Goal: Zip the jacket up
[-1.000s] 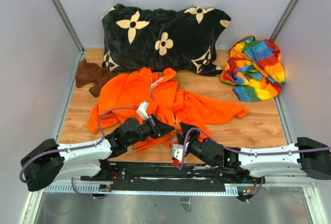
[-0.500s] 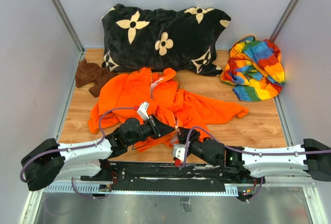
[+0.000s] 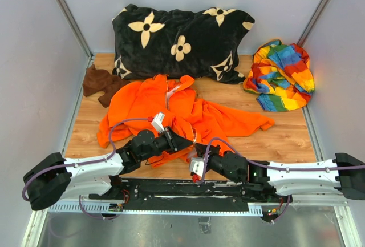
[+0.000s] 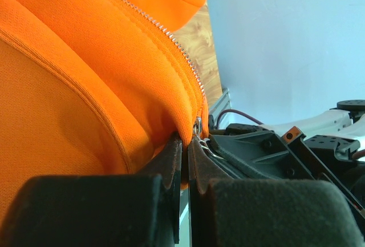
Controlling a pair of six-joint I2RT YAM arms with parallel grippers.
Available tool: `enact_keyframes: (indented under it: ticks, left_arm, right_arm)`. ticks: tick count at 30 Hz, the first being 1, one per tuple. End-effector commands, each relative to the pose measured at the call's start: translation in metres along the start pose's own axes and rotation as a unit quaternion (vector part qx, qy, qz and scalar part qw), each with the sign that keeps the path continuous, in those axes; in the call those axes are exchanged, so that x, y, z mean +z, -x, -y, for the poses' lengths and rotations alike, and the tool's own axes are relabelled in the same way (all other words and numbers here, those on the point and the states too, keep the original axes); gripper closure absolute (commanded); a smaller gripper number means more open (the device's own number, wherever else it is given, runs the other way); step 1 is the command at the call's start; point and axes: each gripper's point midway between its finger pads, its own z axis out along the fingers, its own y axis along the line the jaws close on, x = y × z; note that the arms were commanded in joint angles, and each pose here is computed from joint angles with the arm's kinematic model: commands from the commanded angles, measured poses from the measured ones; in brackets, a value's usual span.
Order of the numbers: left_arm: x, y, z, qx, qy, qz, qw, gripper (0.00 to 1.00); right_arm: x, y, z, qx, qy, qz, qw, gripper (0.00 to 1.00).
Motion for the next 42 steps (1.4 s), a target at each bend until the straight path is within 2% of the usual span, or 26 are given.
enact_keyframes:
  ticks: [1, 7, 17, 27, 33, 37, 39, 42]
  left_arm:
    - [0.001, 0.000, 0.012, 0.009, -0.023, -0.006, 1.000, 1.00]
    - [-0.002, -0.010, -0.003, 0.027, 0.000, -0.027, 0.999, 1.00]
    - [-0.015, -0.039, -0.034, 0.057, 0.041, -0.094, 0.993, 1.00]
    - [-0.048, -0.072, -0.094, 0.097, 0.161, -0.181, 0.965, 1.00]
    - [-0.067, -0.062, -0.111, 0.110, 0.208, -0.159, 0.959, 1.00]
    - [-0.075, -0.052, -0.119, 0.130, 0.234, -0.141, 0.953, 1.00]
    - [-0.073, -0.043, -0.111, 0.140, 0.229, -0.125, 0.955, 0.93]
    - [-0.062, -0.026, -0.074, 0.147, 0.174, -0.088, 0.970, 0.79]
  right_arm:
    - [0.001, 0.015, 0.012, 0.030, -0.008, 0.015, 0.999, 0.99]
    - [0.004, 0.014, 0.021, 0.069, -0.005, 0.011, 0.998, 0.99]
    - [0.018, -0.017, 0.038, 0.118, -0.012, -0.061, 0.991, 0.99]
    - [0.045, -0.039, 0.077, 0.177, -0.056, -0.103, 0.977, 0.99]
    - [0.053, -0.053, 0.092, 0.255, -0.076, -0.105, 0.958, 0.99]
    - [0.056, -0.040, 0.088, 0.267, -0.049, -0.073, 0.960, 0.99]
    - [0.057, -0.030, 0.083, 0.277, -0.028, -0.051, 0.959, 0.99]
    - [0.056, -0.017, 0.072, 0.282, 0.004, -0.023, 0.959, 0.99]
